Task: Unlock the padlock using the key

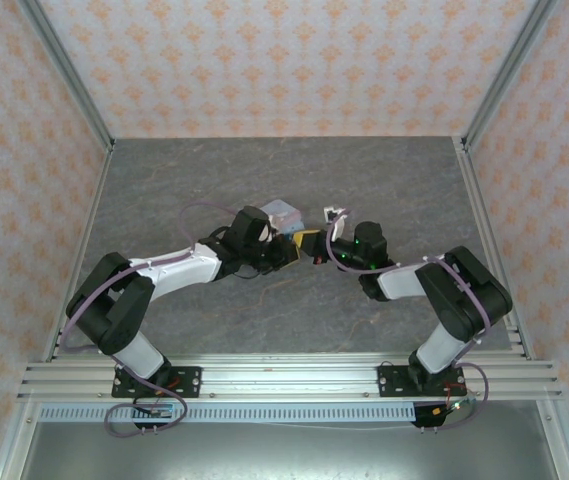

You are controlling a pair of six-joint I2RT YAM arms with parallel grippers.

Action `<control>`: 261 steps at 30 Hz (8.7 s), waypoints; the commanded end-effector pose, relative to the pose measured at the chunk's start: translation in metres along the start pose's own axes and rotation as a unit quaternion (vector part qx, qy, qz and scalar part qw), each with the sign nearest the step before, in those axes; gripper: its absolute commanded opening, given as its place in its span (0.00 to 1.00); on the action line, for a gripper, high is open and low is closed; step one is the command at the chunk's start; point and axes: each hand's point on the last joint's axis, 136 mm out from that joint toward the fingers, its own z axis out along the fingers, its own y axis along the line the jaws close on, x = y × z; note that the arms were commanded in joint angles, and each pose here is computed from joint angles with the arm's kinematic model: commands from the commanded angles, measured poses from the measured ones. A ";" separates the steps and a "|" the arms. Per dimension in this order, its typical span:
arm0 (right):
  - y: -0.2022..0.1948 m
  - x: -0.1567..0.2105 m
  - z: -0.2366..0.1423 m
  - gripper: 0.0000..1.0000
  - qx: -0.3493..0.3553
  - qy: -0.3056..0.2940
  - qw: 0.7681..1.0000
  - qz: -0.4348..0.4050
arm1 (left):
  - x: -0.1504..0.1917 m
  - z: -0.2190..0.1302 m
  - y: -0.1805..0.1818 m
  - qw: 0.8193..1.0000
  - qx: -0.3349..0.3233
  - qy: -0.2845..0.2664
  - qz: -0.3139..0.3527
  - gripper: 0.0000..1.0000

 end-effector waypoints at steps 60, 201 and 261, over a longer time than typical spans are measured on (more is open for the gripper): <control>0.011 0.103 0.005 0.00 0.049 0.049 0.988 0.138 | -0.037 -0.052 0.037 0.979 0.012 -0.185 -0.084 0.77; -0.001 0.086 0.008 0.24 0.243 0.126 0.795 -0.542 | 0.000 -0.009 0.024 0.968 0.044 -0.139 -0.204 0.03; 0.001 0.102 -0.014 0.15 0.142 -0.027 0.969 0.202 | -0.062 -0.086 0.071 0.971 -0.083 -0.197 -0.109 0.70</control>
